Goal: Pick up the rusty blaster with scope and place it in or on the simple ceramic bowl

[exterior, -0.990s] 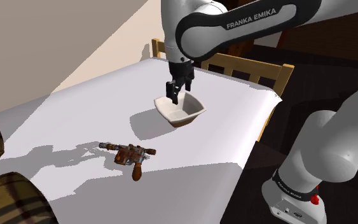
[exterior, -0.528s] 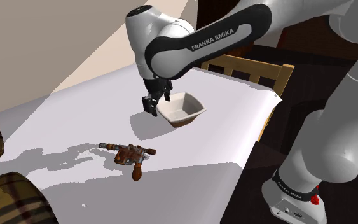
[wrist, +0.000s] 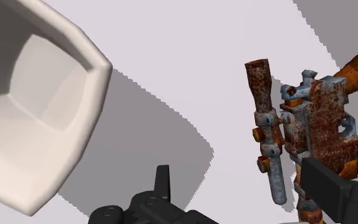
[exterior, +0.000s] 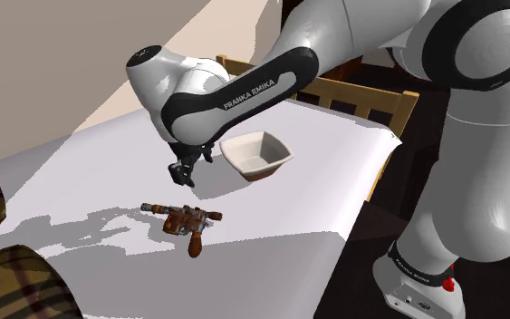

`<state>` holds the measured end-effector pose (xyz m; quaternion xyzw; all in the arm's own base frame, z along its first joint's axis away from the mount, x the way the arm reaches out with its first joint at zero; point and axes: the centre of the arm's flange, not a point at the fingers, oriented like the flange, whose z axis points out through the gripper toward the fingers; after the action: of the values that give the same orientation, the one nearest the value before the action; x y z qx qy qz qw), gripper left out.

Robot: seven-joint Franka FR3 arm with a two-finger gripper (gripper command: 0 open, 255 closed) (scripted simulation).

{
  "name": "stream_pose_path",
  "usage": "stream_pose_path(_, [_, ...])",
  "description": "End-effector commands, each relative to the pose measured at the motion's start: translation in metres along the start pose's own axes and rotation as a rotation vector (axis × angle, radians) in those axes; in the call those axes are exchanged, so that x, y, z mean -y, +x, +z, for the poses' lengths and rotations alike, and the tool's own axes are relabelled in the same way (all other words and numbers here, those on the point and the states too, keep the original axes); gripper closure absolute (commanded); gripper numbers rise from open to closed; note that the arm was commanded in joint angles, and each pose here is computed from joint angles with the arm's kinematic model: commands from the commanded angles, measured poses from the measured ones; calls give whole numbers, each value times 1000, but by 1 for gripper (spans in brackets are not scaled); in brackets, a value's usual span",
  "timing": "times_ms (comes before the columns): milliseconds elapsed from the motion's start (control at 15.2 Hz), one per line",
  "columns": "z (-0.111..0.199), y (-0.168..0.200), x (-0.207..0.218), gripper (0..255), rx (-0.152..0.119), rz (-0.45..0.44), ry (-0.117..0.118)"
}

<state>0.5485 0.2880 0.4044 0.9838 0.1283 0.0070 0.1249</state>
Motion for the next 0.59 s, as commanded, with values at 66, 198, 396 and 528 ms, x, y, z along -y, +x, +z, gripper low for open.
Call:
stream_pose_path(66, [15,23,34,0,3,-27,-18])
stream_pose_path(198, [26,39,55,0,4,-44,-30])
stream_pose_path(396, [41,61,87,0,7,-71,-48])
stream_pose_path(528, [52,76,108,0,9,-89,-60])
